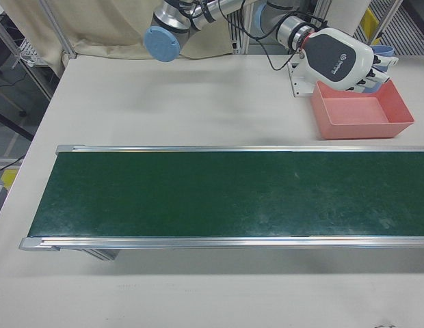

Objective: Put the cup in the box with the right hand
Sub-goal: 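Lift the cup off the belt and carry it toward the pink tray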

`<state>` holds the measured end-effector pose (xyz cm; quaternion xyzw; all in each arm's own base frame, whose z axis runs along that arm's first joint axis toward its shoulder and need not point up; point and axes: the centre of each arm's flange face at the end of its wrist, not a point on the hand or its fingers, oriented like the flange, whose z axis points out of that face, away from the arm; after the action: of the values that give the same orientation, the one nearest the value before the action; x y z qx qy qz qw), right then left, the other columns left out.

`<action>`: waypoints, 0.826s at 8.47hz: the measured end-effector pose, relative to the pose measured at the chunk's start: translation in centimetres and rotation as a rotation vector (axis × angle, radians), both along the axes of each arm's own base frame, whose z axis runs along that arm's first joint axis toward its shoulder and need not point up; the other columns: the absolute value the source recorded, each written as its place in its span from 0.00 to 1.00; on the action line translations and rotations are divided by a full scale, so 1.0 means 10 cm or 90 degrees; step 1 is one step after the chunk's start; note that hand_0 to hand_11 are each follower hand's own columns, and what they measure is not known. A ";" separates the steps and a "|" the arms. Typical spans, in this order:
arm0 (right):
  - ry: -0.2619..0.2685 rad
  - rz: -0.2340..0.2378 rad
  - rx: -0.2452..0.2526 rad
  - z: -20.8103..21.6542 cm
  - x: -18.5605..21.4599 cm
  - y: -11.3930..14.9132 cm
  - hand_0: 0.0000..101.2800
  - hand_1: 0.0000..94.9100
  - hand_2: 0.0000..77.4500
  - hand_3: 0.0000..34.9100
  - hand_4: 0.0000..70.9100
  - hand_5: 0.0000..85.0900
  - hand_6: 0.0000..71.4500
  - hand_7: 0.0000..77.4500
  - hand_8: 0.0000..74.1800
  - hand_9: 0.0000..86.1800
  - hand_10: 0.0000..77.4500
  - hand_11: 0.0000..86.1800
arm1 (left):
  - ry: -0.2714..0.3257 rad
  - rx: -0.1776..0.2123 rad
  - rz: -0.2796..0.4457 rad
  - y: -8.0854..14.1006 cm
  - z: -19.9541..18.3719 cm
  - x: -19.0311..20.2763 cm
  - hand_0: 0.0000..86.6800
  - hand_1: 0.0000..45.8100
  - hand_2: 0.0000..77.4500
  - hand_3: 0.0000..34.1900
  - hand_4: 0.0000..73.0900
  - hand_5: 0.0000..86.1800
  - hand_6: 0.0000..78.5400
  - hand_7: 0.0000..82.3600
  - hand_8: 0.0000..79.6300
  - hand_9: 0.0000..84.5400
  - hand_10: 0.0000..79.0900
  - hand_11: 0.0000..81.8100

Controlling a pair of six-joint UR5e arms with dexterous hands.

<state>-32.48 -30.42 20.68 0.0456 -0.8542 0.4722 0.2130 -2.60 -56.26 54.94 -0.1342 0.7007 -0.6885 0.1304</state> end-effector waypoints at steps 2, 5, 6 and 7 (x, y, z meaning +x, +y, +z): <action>0.018 -0.022 0.010 -0.08 -0.50 0.43 0.79 0.09 0.28 0.00 0.66 0.21 0.77 0.93 0.95 0.82 0.91 0.81 | 0.000 0.000 0.000 0.00 0.00 0.00 0.00 0.01 0.01 0.00 0.01 0.00 0.00 0.00 0.00 0.00 0.00 0.00; 0.025 -0.042 0.013 0.03 -1.05 0.71 0.79 0.09 0.28 0.00 0.66 0.21 0.77 0.93 0.95 0.82 0.91 0.82 | 0.000 0.000 0.000 0.00 0.00 0.00 0.00 0.01 0.00 0.00 0.01 0.00 0.00 0.00 0.00 0.00 0.00 0.00; 0.019 -0.051 0.005 0.10 -1.19 0.72 0.79 0.09 0.28 0.00 0.66 0.21 0.77 0.93 0.95 0.82 0.91 0.81 | 0.000 0.000 0.000 0.00 0.00 0.00 0.00 0.01 0.00 0.00 0.01 0.00 0.00 0.00 0.00 0.00 0.00 0.00; 0.005 -0.072 -0.012 0.23 -1.38 0.72 0.79 0.09 0.28 0.00 0.66 0.21 0.77 0.93 0.95 0.82 0.91 0.81 | 0.000 0.000 0.000 0.00 0.00 0.00 0.00 0.01 0.00 0.00 0.01 0.00 0.00 0.00 0.00 0.00 0.00 0.00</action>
<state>-46.30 -23.18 22.97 -0.0026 -0.8502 0.4671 0.2430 -2.60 -56.29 54.92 -0.1342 0.7008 -0.6884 0.1304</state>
